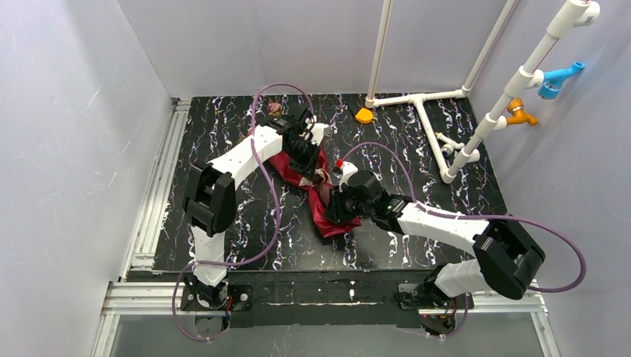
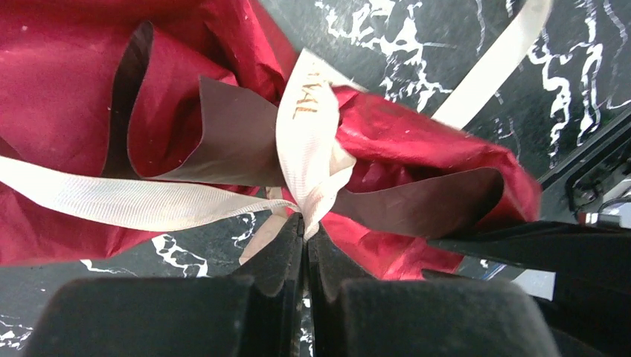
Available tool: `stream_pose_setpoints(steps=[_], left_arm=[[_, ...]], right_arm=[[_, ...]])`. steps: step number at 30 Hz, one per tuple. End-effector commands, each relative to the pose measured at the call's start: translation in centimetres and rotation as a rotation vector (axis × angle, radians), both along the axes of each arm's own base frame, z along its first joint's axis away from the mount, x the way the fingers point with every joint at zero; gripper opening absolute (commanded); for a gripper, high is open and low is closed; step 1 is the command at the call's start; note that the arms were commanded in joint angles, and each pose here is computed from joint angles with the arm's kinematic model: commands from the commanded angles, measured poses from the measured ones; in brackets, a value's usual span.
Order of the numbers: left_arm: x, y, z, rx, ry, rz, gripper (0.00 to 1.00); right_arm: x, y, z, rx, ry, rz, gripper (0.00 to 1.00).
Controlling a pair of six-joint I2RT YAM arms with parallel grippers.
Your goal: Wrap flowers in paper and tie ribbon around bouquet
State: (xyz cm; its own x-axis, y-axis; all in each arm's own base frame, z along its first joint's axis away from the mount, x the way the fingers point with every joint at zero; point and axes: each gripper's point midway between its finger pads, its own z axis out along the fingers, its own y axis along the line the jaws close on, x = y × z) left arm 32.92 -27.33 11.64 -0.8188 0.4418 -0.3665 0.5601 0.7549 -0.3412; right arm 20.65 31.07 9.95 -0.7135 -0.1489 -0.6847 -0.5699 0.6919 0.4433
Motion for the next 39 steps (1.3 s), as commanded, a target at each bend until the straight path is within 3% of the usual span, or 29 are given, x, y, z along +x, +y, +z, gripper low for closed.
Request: stream_pose_setpoints(steps=[1, 8, 11, 14, 17, 20, 32, 39], left_arm=[[-1.1, 1.3, 0.7, 0.056, 0.030, -0.030, 0.00], [-0.9, 4.7, -0.6, 0.239, 0.000, -0.062, 0.00], [-1.2, 4.9, -0.9, 0.248, 0.013, -0.076, 0.00], [-2.0, 3.5, -0.8, 0.164, 0.063, -0.100, 0.00], [-3.0, 1.3, 0.4, -0.037, 0.167, -0.131, 0.00], [-3.3, 0.5, 1.4, -0.139, 0.225, -0.130, 0.00], [-4.5, 1.8, 1.5, -0.207, 0.378, -0.080, 0.00], [-3.9, 2.1, 1.5, -0.227, 0.426, -0.017, 0.00]], right_arm=[[1.3, 0.3, 0.3, -0.022, -0.044, -0.019, 0.33], [1.7, -0.2, -0.9, -0.075, -0.050, -0.031, 0.31], [2.1, -0.3, -0.7, -0.091, -0.068, -0.030, 0.31], [2.6, -0.4, -0.4, -0.106, -0.090, -0.035, 0.31], [2.6, -0.1, 0.4, -0.092, -0.108, -0.020, 0.31], [2.9, 0.3, 1.6, -0.056, -0.139, -0.017, 0.31], [4.7, 3.4, 6.6, 0.205, -0.225, -0.025, 0.41], [5.7, 5.6, 6.5, 0.216, -0.320, 0.100, 0.51]])
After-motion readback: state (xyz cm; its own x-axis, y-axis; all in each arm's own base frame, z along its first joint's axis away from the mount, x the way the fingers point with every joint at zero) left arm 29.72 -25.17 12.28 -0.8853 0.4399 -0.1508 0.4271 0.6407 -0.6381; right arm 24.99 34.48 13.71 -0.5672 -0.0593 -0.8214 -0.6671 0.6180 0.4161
